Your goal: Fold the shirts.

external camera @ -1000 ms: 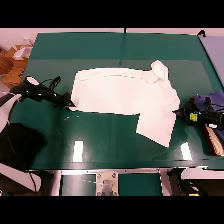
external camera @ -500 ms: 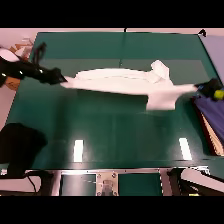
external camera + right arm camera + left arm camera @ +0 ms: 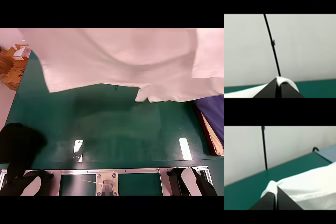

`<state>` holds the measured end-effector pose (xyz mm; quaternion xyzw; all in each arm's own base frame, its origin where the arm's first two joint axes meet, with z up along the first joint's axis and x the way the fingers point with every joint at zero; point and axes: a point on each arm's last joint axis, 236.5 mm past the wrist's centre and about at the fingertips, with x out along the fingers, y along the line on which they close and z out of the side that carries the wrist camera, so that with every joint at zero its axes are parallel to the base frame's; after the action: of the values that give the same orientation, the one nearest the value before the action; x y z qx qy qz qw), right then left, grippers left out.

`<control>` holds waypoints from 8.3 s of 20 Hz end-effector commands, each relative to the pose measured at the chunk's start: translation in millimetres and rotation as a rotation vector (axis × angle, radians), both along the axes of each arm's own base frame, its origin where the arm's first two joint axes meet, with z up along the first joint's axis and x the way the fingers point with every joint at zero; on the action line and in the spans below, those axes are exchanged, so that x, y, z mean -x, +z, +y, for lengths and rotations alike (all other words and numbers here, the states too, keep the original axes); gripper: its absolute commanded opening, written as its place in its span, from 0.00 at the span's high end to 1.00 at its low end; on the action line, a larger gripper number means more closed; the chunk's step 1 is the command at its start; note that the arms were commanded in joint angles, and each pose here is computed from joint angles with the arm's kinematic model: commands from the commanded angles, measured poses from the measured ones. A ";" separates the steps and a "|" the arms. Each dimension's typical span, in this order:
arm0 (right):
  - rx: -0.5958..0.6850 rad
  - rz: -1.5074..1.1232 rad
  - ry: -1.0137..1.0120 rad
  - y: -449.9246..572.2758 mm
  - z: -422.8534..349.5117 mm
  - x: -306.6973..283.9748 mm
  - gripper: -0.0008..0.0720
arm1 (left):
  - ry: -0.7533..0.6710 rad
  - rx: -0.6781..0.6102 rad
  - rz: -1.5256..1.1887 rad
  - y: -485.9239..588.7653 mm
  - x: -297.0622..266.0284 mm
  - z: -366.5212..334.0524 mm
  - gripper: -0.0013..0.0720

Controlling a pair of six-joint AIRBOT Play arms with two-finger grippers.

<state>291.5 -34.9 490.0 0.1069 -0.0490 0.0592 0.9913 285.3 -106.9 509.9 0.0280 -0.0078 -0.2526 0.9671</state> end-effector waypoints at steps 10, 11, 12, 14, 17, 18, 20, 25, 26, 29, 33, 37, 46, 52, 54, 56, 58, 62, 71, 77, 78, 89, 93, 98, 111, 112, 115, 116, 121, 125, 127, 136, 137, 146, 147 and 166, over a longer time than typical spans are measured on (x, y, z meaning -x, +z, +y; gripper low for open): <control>-0.061 -0.057 -0.070 6.6 -4.8 13.3 0.96 | 0.202 -0.070 0.092 -29.7 -17.7 44.7 0.95; -0.091 0.001 -0.045 -22.9 -12.3 -4.4 0.96 | 0.176 -0.062 0.178 -57.2 -40.7 42.0 0.95; -0.122 0.064 -0.011 -56.6 -15.8 -24.5 0.96 | 0.141 -0.049 0.279 -90.7 -64.7 37.7 0.95; -0.183 0.193 0.057 -130.1 -14.5 -65.8 0.96 | 0.066 -0.008 0.479 -163.0 -106.9 27.4 0.95; -0.274 0.381 0.090 -244.5 -9.4 -123.5 0.96 | -0.009 0.032 0.731 -279.1 -155.1 16.7 0.95; -0.304 0.443 0.087 -280.5 -8.4 -142.5 0.96 | -0.007 0.039 0.796 -315.4 -168.7 14.7 0.95; -0.353 0.549 0.079 -338.6 -7.9 -177.2 0.96 | -0.004 0.041 0.879 -379.3 -195.5 6.4 0.95; -0.442 0.654 0.089 -405.5 -27.2 -257.2 0.96 | 0.101 0.165 0.841 -432.6 -262.1 4.3 0.95; -0.460 0.654 0.097 -407.1 -30.6 -272.4 0.96 | 0.124 0.184 0.814 -431.2 -270.6 8.2 0.95; -0.499 0.647 0.144 -401.9 -33.2 -307.0 0.96 | 0.175 0.210 0.754 -426.8 -287.4 18.5 0.95; -0.520 0.623 0.171 -389.8 -35.0 -327.4 0.96 | 0.198 0.219 0.729 -425.9 -294.0 23.5 0.95; -0.513 0.600 0.164 -379.4 -42.4 -329.0 0.96 | 0.208 0.261 0.699 -415.3 -300.4 24.6 0.95; -0.377 0.951 0.145 -450.4 -47.5 -277.4 0.97 | 0.101 0.129 0.950 -479.4 -265.2 5.2 0.95; -0.293 1.259 0.113 -518.7 -66.7 -209.6 0.97 | 0.129 -0.004 1.194 -538.2 -222.5 19.8 0.95; -0.314 1.300 0.113 -537.6 -62.4 -198.5 0.96 | 0.135 0.004 1.232 -551.6 -217.0 19.5 0.95; -0.332 1.323 0.103 -553.9 -59.9 -191.1 0.97 | 0.133 0.007 1.282 -569.9 -209.8 18.2 0.95; -0.345 1.341 0.096 -565.5 -58.3 -184.8 0.97 | 0.123 0.003 1.338 -586.2 -200.7 16.7 0.95; -0.358 1.361 0.090 -576.9 -56.4 -177.6 0.96 | 0.111 0.002 1.404 -599.7 -189.1 14.5 0.95; -0.462 1.500 0.142 -520.7 -80.0 -123.2 0.62 | 0.075 0.026 1.709 -529.4 -136.7 41.9 0.26; -0.485 1.595 0.010 -523.1 -84.0 -19.1 0.96 | 0.062 -0.022 1.697 -497.2 -77.5 38.7 0.95; -0.510 1.581 -0.053 -525.7 -85.2 -1.8 0.96 | 0.082 -0.004 1.667 -496.8 -65.9 37.1 0.95; -0.644 1.388 -0.275 -562.3 -64.8 56.2 0.78 | 0.337 0.480 1.458 -587.0 22.6 6.3 0.01; -0.642 1.347 -0.298 -561.1 -72.0 48.4 0.78 | 0.427 0.573 1.324 -603.6 -3.9 -3.4 0.01; -0.648 1.271 -0.334 -557.0 -83.1 34.4 0.78 | 0.551 0.749 1.333 -627.1 -24.6 -6.1 0.01; -0.807 1.356 -0.341 -559.4 -80.1 68.7 0.52 | 0.489 0.668 1.324 -626.3 -28.5 -11.9 0.95; -0.833 1.363 -0.348 -561.3 -81.1 75.3 0.52 | 0.487 0.668 1.327 -626.4 -27.8 -12.7 0.95; -0.857 1.393 -0.335 -580.8 -69.5 85.7 0.52 | 0.481 0.667 1.334 -626.5 -26.5 -14.1 0.95; -0.873 1.402 -0.309 -588.1 -61.0 84.3 0.52 | 0.482 0.667 1.334 -626.5 -26.6 -14.0 0.95; -0.928 1.431 -0.136 -616.6 -18.4 60.4 0.53 | 0.460 0.643 1.338 -626.6 -24.3 -16.4 0.95; -0.951 1.445 -0.070 -623.1 0.7 49.6 0.54 | 0.457 0.643 1.342 -626.7 -23.5 -17.3 0.95; -0.938 1.443 -0.049 -620.0 1.4 48.3 0.60 | 0.456 0.643 1.343 -626.6 -23.3 -17.5 0.95; -0.923 1.406 0.009 -574.6 -9.1 39.0 0.96 | 0.309 0.440 1.397 -614.2 3.1 -30.2 0.95; -0.911 1.403 -0.031 -570.4 -15.7 43.1 0.96 | 0.322 0.397 1.392 -609.8 7.0 -23.9 0.95; -0.810 1.339 -0.162 -520.9 -33.3 52.1 0.96 | 0.384 0.205 1.380 -559.8 20.9 5.6 0.95; -0.814 1.295 -0.143 -507.3 -32.7 41.6 0.96 | 0.378 0.188 1.347 -549.0 12.3 7.3 0.95; -0.776 1.130 0.021 -547.1 -51.0 -207.7 0.63 | 0.333 0.190 1.254 -563.3 -225.0 -25.4 0.00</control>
<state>466.1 -81.5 -29.0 0.4708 0.4669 -0.0235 0.7482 479.8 -128.2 -42.9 -0.2005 0.5550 -0.0648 0.8047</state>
